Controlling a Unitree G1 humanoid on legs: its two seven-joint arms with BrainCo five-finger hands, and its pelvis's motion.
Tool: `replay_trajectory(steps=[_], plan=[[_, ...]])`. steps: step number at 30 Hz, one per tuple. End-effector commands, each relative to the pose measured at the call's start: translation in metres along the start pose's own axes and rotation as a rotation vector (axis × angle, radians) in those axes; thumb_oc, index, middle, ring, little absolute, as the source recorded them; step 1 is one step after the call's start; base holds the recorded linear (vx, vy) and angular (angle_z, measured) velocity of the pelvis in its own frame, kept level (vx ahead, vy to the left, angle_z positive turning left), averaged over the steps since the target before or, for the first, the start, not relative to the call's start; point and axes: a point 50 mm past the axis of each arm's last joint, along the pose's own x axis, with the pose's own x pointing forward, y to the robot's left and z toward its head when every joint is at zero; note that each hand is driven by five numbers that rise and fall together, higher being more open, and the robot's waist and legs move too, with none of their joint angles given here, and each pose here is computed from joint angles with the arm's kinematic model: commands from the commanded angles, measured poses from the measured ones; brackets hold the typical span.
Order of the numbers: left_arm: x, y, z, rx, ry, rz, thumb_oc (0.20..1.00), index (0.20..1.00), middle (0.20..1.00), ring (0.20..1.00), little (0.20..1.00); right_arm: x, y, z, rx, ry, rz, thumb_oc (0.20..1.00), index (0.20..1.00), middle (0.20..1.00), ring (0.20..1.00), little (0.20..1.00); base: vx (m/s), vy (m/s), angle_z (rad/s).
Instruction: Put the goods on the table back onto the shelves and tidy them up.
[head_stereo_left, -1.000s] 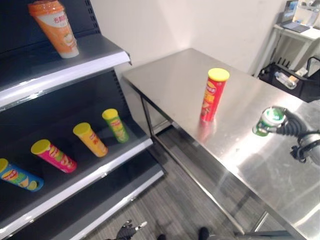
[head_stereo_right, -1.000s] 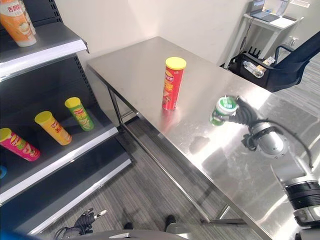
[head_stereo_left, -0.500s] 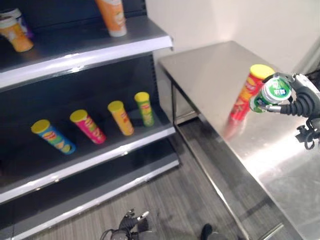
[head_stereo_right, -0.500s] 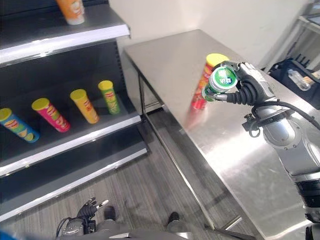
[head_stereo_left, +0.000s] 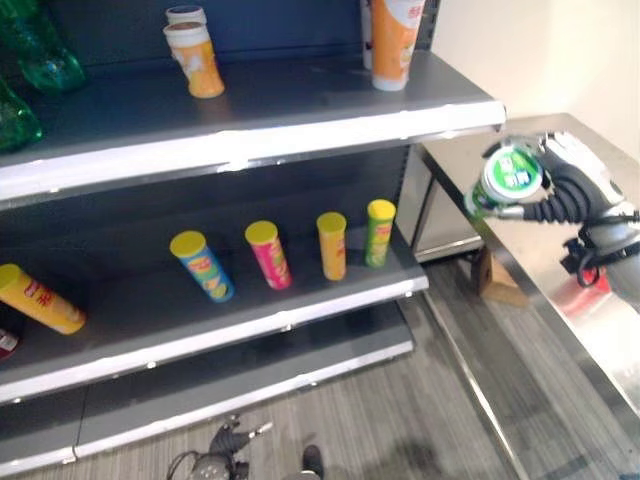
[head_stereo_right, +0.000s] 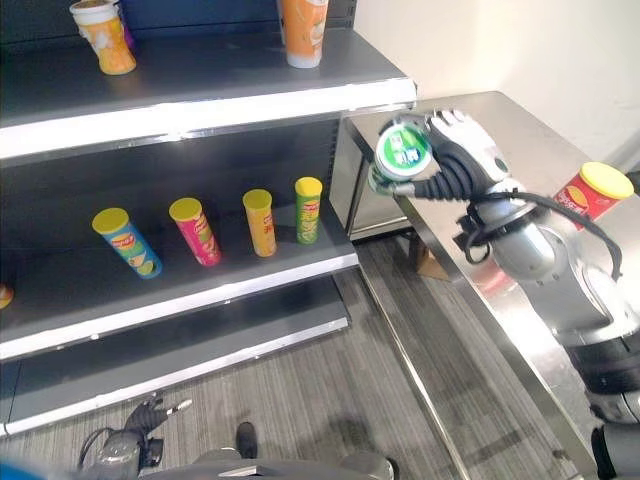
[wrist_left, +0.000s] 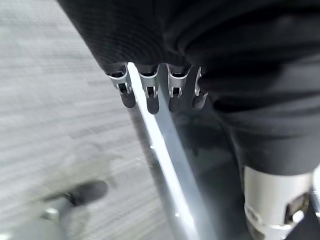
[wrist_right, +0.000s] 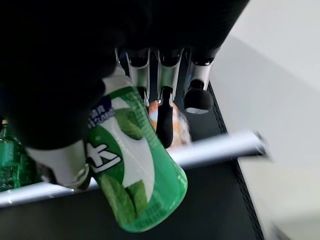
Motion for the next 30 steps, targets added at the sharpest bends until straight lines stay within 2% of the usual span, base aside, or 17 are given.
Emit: replay_trajectory(steps=[1,7,13,21,28,30], plan=[[0.002,0.004,0.011,0.037,-0.047,0.0,1.0,1.0,1.0,1.0,1.0,0.02,-0.033,0.011,-0.135,-0.094,-0.115,0.2,0.2,0.2,0.2,0.2,0.07,0.014,0.21],[0.005,0.003,0.018,0.051,-0.059,0.001,1.0,1.0,1.0,1.0,1.0,0.058,-0.057,0.032,-0.266,-0.202,-0.154,0.2,0.2,0.2,0.2,0.2,0.05,-0.036,0.28],[0.003,-0.013,0.019,-0.011,-0.075,-0.027,1.0,1.0,1.0,1.0,1.0,0.086,-0.06,0.04,-0.197,-0.237,-0.16,0.2,0.2,0.2,0.2,0.2,0.09,-0.112,0.39],[0.002,-0.017,0.008,0.017,-0.031,-0.038,1.0,1.0,1.0,1.0,1.0,0.13,-0.054,0.012,-0.13,-0.07,-0.109,0.2,0.2,0.2,0.2,0.2,0.04,-0.091,0.36],[0.004,-0.017,0.012,0.016,-0.037,-0.035,1.0,1.0,1.0,1.0,1.0,0.143,-0.043,-0.001,-0.071,0.005,-0.056,0.2,0.2,0.2,0.2,0.2,0.02,-0.062,0.36],[0.005,-0.022,0.02,0.023,-0.061,-0.055,1.0,1.0,1.0,1.0,1.0,0.144,-0.036,-0.019,-0.014,0.1,-0.005,0.2,0.2,0.2,0.2,0.2,0.02,-0.089,0.58]])
